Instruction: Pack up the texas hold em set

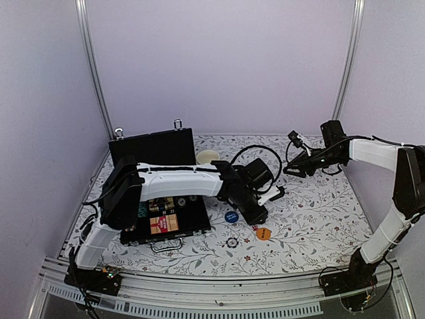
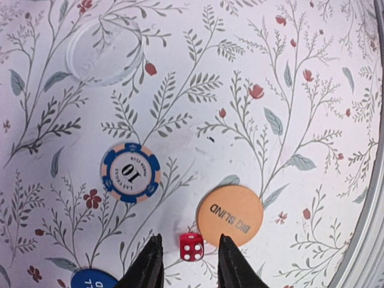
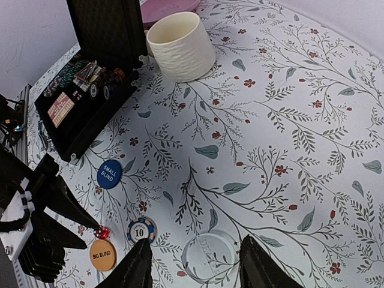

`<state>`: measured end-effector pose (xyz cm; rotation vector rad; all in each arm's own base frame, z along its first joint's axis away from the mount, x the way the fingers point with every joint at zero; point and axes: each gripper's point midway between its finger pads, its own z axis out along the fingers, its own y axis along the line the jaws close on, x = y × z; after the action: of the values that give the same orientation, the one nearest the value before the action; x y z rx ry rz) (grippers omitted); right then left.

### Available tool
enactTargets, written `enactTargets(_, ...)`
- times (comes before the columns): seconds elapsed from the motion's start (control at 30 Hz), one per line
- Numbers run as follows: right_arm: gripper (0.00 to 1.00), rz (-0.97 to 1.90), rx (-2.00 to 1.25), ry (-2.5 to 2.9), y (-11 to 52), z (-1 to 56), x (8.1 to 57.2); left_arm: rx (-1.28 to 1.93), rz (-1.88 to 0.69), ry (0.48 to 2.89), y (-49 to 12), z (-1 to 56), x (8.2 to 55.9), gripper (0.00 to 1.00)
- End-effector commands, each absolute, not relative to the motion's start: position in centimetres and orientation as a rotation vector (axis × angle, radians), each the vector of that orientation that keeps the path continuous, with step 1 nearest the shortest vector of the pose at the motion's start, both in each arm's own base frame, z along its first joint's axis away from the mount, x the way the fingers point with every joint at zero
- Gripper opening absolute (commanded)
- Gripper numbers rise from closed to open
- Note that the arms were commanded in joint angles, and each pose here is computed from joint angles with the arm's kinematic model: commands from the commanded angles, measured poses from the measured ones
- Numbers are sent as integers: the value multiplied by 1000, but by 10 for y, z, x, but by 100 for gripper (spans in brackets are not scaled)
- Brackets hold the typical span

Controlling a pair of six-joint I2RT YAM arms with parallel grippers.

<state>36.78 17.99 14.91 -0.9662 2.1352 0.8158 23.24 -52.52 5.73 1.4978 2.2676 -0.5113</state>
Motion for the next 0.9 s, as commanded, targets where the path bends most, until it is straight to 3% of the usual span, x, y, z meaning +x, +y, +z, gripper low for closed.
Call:
enactTargets(0.0,42,789,-984,2094,180,164,371,1564,-535,2267,-534,50,226,33)
enactTargets(0.87,42,802,-984,2108,181,158,372,1583,-368,2372,-510,8,229,29)
